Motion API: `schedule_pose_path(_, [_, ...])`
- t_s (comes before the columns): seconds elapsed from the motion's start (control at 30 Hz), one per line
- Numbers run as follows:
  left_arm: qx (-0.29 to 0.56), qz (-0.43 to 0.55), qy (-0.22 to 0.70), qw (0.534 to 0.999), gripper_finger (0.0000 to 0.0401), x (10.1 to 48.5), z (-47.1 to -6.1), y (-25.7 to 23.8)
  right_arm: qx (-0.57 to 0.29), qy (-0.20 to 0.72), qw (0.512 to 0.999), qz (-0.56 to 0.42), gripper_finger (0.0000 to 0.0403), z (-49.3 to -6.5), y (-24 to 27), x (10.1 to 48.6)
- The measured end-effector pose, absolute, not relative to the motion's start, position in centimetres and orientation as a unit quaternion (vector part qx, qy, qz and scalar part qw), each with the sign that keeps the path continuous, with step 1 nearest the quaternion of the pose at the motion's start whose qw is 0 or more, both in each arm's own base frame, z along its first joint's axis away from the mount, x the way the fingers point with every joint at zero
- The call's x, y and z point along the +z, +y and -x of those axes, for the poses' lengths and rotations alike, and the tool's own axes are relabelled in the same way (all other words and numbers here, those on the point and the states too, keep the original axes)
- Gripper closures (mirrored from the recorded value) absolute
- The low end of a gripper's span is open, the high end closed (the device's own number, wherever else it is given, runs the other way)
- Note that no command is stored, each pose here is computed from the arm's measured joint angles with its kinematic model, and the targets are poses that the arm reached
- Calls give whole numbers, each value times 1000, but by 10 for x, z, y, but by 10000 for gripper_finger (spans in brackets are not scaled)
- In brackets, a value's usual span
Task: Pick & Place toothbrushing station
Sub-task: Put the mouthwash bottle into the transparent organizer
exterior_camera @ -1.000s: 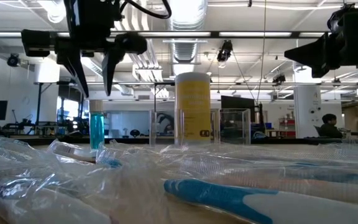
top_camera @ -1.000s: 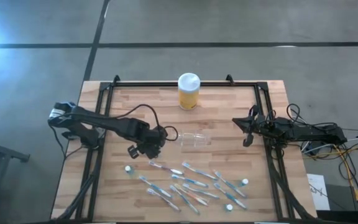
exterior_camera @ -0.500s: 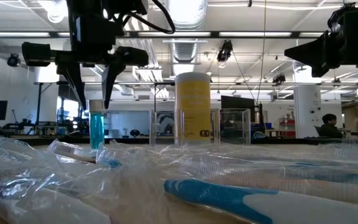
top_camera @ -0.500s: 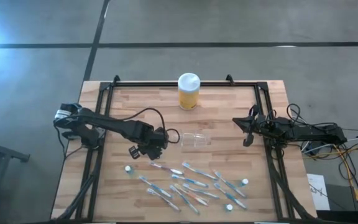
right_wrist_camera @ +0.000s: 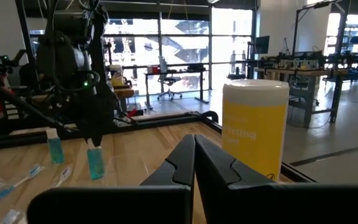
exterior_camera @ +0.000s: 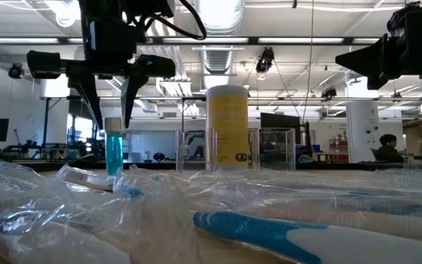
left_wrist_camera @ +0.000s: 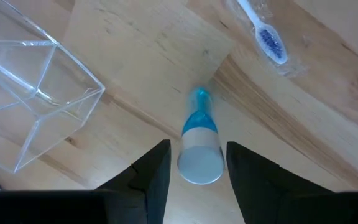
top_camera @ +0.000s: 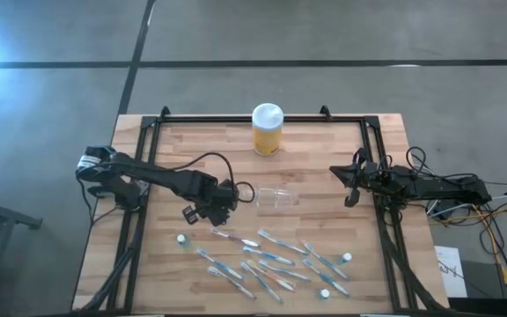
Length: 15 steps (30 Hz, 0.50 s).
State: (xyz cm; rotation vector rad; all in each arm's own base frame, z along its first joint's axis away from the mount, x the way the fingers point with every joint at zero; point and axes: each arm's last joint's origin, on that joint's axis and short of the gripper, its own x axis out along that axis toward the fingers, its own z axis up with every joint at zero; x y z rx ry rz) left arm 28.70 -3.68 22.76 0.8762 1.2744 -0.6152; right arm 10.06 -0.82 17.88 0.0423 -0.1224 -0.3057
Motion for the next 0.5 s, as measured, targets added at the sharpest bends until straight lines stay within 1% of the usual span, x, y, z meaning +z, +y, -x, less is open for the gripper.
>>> schedule_pose_path(0.5, [-277,-386,562,677,240,228,-288,-37,-152,-57,986,-22,394,-101,-8,178])
